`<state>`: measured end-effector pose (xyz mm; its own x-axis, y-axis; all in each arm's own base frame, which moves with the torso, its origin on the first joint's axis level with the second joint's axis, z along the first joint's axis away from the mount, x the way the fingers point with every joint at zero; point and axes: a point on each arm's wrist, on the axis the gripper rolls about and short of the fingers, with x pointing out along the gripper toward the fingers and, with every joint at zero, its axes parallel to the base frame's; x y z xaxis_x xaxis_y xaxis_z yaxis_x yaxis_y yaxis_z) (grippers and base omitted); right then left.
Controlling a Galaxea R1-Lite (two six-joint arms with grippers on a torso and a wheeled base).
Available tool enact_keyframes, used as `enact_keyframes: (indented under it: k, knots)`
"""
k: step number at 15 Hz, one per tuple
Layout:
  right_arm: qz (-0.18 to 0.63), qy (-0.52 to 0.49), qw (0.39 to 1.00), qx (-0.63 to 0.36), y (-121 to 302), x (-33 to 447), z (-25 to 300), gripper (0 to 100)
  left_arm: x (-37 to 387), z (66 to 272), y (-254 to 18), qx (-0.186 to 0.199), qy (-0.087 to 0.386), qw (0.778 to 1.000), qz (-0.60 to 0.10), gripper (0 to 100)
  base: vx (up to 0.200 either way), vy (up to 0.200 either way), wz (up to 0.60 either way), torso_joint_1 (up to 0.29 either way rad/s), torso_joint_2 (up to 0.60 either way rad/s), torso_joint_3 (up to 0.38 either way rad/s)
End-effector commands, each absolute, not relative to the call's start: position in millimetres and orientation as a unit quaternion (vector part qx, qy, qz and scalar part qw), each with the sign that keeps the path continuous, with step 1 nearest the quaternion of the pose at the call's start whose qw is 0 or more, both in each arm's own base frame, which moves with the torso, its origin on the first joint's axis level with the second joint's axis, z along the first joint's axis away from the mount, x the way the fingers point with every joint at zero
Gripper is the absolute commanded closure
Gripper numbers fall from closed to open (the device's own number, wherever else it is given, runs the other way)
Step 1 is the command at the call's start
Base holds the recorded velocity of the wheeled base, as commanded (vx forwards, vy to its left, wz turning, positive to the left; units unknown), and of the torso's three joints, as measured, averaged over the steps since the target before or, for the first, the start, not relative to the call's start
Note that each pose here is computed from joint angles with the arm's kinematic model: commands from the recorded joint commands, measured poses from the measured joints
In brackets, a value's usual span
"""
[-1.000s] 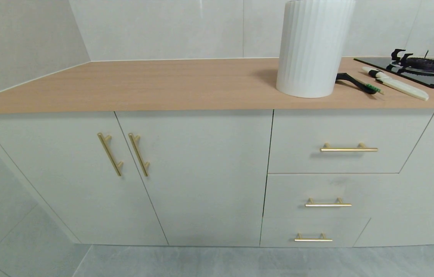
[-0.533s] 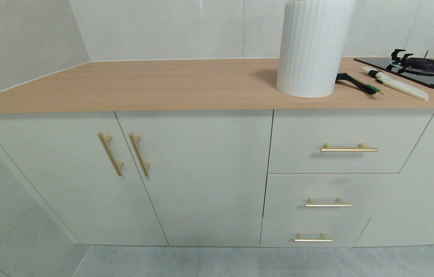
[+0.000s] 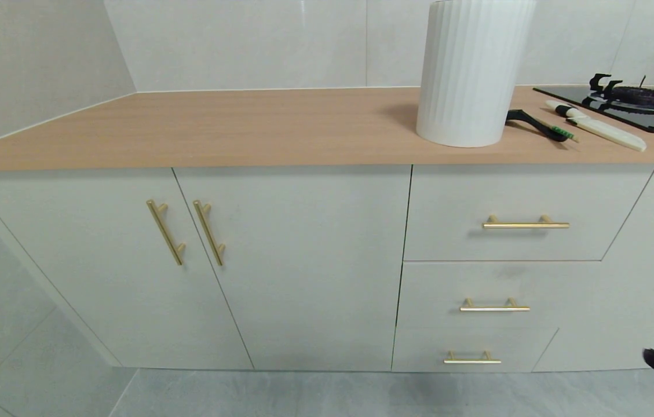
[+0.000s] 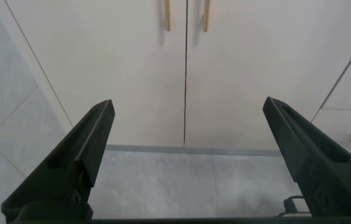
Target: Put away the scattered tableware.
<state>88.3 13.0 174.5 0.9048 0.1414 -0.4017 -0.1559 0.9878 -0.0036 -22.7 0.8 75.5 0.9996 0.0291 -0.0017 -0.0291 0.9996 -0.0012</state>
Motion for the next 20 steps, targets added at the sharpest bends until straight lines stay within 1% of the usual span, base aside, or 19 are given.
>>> enact_keyframes:
  k: [1,3,5,10,14,16,20]
  knots:
    - [0.084,0.306,0.948,-0.032,31,193,151,0,-23,76,1,-0.001,0.0,1.0,0.015,0,0.0,0.0,0.0,0.0,0.0,0.0]
    - [0.079,0.328,0.941,-0.035,39,244,119,0,-23,76,1,-0.001,0.0,1.0,0.015,0,0.0,0.0,0.0,0.0,0.0,0.0]
    - [0.064,0.344,0.936,-0.042,43,272,99,0,-23,76,1,-0.001,0.001,1.0,0.015,0,0.0,0.0,0.0,0.0,0.0,0.0]
    - [0.049,0.358,0.931,-0.046,44,296,69,0,-23,76,1,-0.001,0.0,1.0,0.015,0,0.0,0.0,0.0,0.0,0.0,0.0]
    - [0.018,0.349,0.935,-0.056,45,318,30,0,-23,76,1,-0.001,0.001,1.0,0.015,0,0.0,0.0,0.0,0.0,0.0,0.0]
    - [0.006,0.342,0.938,-0.058,46,324,17,0,-23,76,1,-0.001,0.001,1.0,0.015,0,0.0,0.0,0.0,0.0,0.0,0.0]
    - [-0.02,0.3,0.952,-0.055,47,337,5,0,-23,76,1,-0.001,0.001,1.0,0.015,0,0.0,0.0,0.0,0.0,0.0,0.0]
